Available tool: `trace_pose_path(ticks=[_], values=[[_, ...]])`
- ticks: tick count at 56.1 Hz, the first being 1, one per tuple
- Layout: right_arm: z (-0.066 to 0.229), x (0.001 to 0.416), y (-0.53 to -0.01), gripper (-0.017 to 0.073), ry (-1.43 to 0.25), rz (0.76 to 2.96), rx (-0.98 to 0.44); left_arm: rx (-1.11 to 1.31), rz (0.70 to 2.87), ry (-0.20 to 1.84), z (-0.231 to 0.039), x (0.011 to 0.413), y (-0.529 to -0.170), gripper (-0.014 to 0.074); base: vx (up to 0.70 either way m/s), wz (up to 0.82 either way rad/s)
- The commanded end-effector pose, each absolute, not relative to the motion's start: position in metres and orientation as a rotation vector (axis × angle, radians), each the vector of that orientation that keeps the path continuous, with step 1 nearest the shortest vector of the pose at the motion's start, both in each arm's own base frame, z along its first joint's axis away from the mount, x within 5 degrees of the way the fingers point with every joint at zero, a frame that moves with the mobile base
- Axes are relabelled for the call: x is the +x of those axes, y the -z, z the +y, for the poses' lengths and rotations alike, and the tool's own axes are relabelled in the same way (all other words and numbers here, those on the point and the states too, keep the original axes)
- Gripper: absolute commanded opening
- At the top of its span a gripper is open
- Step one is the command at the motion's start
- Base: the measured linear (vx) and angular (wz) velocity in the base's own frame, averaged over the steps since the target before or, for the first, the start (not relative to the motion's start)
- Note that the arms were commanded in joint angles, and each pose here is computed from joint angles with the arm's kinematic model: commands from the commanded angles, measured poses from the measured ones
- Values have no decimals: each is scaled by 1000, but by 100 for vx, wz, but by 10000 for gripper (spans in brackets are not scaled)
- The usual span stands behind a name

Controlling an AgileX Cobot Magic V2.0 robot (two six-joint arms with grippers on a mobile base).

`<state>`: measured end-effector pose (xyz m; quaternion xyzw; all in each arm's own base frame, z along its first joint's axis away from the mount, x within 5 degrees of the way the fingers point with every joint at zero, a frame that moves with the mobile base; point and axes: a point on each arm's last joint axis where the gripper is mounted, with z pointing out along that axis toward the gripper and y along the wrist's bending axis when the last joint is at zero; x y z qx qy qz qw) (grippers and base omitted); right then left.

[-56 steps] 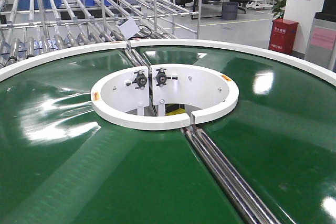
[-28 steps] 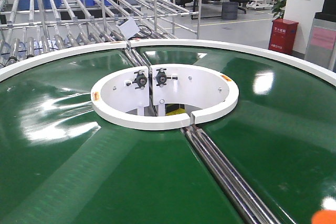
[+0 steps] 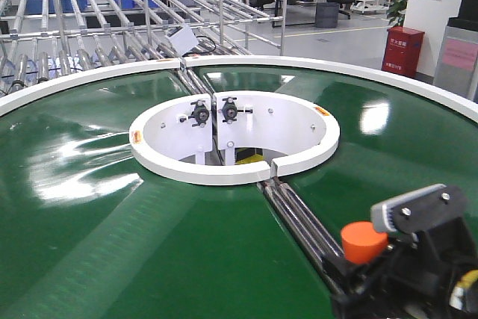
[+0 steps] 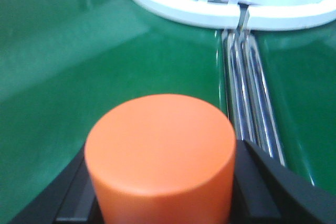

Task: Grab orange capacitor from left shelf to right conveyor
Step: 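Lower the right gripper with the cylinder onto the green belt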

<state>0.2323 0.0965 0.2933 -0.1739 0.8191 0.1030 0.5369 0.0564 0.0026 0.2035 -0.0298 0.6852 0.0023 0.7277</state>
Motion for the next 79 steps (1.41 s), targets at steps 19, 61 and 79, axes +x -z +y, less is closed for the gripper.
trace_pose_path(ticks=[19, 61, 79], values=[[144, 301, -269, 370, -258, 1652, -407, -68, 1450, 0, 3, 56, -201, -6, 0, 0], [207, 406, -168, 370, -379, 1531, -460, -68, 1450, 0, 3, 56, -201, -6, 0, 0], [208, 409, -149, 452, -369, 1627, -475, -68, 1450, 0, 3, 56, -201, -6, 0, 0]])
